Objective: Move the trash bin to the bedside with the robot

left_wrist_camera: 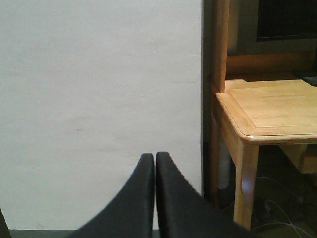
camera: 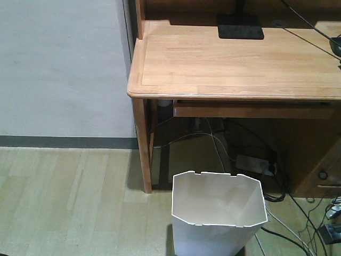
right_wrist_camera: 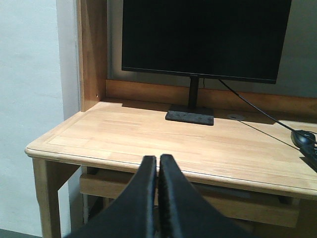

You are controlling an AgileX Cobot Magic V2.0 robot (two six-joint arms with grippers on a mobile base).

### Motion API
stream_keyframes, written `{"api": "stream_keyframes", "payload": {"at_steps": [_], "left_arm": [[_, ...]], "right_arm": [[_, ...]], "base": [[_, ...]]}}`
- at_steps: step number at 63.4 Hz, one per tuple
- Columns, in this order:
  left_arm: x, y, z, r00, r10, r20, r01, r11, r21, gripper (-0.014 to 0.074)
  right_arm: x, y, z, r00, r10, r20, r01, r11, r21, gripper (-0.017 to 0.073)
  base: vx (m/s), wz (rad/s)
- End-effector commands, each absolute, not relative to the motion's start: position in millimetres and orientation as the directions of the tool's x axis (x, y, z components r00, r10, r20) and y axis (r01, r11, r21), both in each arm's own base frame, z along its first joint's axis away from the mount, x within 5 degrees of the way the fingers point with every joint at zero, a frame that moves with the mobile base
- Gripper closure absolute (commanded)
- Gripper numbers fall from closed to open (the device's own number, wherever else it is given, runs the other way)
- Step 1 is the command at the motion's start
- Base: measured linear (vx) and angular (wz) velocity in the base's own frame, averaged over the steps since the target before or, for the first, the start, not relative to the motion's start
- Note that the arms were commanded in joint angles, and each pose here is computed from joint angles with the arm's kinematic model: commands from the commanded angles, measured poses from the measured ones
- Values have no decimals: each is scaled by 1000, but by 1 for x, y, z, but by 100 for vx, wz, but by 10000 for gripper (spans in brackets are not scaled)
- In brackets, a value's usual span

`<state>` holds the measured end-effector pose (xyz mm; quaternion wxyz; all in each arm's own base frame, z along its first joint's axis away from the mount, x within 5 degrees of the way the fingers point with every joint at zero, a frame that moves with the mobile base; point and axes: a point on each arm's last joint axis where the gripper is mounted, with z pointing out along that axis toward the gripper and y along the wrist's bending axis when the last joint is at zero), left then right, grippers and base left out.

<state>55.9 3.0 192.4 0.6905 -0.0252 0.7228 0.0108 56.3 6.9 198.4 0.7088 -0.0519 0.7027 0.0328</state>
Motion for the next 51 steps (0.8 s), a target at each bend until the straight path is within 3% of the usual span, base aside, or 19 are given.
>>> {"api": "stream_keyframes", "payload": {"at_steps": [1, 51], "left_arm": [[54, 3, 208, 57, -22, -998, -46, 999, -25, 600], [54, 3, 208, 57, -22, -998, -46, 999, -25, 600]], "right_arm": [[56, 6, 199, 79, -32, -996, -110, 993, -40, 568], [56, 6, 199, 79, -32, -996, -110, 993, -40, 568]], "base": [[0, 0], [0, 0]]}}
